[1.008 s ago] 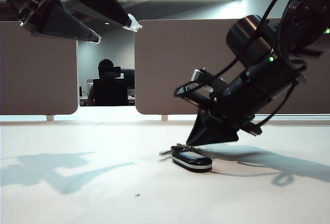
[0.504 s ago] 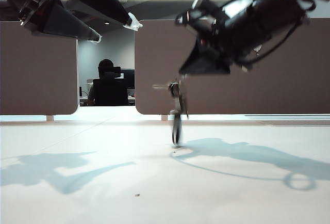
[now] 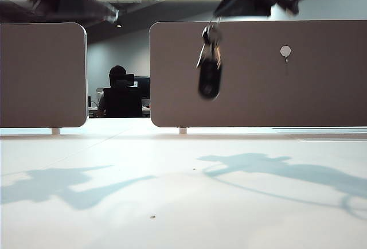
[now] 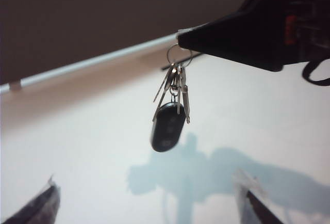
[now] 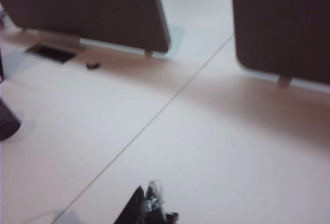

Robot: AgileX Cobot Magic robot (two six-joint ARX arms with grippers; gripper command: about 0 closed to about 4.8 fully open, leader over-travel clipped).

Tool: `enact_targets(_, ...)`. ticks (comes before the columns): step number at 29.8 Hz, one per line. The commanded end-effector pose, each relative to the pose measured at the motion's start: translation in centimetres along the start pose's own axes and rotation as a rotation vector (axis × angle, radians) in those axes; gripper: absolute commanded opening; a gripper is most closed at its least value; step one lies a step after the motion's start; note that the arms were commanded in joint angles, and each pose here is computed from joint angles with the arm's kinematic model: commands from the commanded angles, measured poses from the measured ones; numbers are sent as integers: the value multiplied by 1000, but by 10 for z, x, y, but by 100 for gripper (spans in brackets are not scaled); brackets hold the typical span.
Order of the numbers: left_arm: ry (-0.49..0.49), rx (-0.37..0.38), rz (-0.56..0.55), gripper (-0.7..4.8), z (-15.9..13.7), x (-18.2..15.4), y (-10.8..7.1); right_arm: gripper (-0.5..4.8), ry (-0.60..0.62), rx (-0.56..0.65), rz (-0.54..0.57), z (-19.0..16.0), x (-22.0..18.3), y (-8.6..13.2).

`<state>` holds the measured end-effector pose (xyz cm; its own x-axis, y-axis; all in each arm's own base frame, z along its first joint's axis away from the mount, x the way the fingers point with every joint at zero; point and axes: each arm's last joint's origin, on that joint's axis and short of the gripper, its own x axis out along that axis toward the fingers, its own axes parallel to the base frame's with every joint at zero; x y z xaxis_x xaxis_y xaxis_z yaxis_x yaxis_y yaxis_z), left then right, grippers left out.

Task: Hang the bunch of keys on the hook.

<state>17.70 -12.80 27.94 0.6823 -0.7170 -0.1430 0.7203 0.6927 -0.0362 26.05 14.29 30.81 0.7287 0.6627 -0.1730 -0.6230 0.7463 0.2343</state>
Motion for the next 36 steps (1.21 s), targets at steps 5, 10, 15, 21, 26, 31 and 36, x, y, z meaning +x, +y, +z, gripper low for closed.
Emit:
enact_targets(5, -163, 26, -15, 479, 53, 3, 0, -5, -77, -122, -85, 59, -11, -30)
enact_targets(10, -204, 36, -28, 479, 91, 26, 4, -6, -139, -123, -165, 93, -19, -81)
enact_targets(15, -225, 43, -45, 479, 117, 57, 10, -5, -180, -133, -268, 120, -21, -130)
enact_targets(21, -204, 39, -37, 479, 124, 98, 19, -6, -200, -164, -326, 140, -1, -199)
enact_targets(26, -182, 34, 5, 479, 116, 137, 28, -5, -193, -161, -352, 134, 27, -255)
enact_targets(31, -164, 34, 10, 479, 108, 164, 34, -5, -195, -158, -359, 124, 57, -290)
enact_targets(36, -152, 69, 54, 479, 104, 168, 39, -6, -82, -128, -461, 109, 66, -298)
